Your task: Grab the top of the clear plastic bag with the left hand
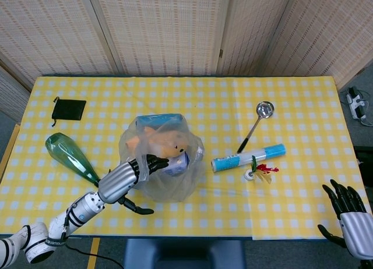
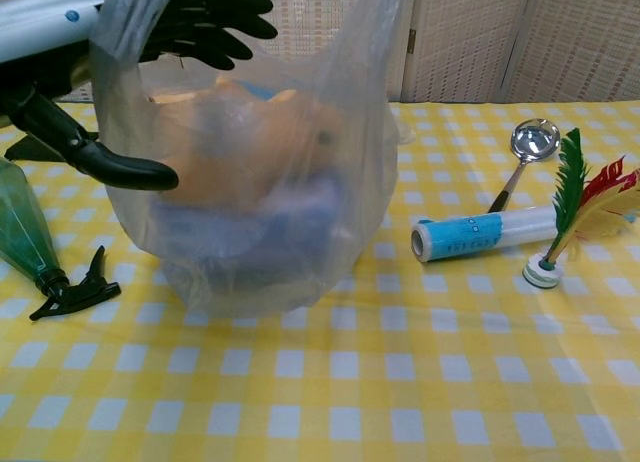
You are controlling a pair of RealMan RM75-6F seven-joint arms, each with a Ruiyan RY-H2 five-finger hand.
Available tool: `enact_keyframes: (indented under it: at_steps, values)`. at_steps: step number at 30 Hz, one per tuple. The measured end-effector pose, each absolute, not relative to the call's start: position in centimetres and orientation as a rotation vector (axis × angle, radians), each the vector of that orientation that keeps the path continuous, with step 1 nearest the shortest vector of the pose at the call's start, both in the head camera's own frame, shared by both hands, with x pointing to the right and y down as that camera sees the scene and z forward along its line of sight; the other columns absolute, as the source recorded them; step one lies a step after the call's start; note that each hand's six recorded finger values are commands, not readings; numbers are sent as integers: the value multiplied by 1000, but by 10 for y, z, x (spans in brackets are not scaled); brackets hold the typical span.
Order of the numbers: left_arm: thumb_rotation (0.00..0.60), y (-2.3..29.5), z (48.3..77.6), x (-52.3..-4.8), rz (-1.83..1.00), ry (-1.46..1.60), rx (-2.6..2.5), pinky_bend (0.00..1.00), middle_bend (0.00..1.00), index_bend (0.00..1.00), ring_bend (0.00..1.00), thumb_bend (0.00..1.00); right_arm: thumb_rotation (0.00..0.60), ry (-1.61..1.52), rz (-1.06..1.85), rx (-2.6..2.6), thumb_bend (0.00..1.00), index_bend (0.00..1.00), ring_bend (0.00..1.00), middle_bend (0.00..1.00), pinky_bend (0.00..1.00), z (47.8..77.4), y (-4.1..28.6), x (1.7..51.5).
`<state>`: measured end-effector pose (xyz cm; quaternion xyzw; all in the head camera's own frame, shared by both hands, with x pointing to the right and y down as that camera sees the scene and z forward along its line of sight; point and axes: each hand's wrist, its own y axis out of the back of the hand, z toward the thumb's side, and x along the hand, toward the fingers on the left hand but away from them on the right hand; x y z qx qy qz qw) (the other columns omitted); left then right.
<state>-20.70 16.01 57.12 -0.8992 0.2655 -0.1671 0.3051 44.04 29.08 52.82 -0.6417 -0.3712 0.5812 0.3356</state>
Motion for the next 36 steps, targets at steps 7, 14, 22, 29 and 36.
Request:
enact_keyframes:
  at_steps: [7, 14, 22, 29, 36]
  values:
    - [382, 156, 573, -193, -412, 699, -2515, 177, 128, 59, 152, 57, 600, -977, 1513, -1669, 236, 0, 0, 0, 0, 526, 291, 442]
    - [380, 152, 580, -167, -393, 641, -2629, 170, 129, 55, 142, 57, 600, -978, 1522, -1666, 235, 0, 0, 0, 0, 527, 290, 443]
    - [385, 147, 581, -144, -399, 600, -2747, 155, 129, 50, 128, 57, 600, -982, 1529, -1666, 235, 0, 0, 0, 0, 527, 290, 445]
    - [377, 144, 580, -122, -390, 548, -2783, 155, 128, 48, 126, 56, 600, -1001, 1523, -1659, 236, 0, 0, 0, 0, 522, 292, 447]
    - [375, 142, 575, -102, -365, 526, -2877, 164, 129, 46, 130, 56, 600, -1019, 1522, -1652, 235, 0, 0, 0, 0, 520, 292, 450]
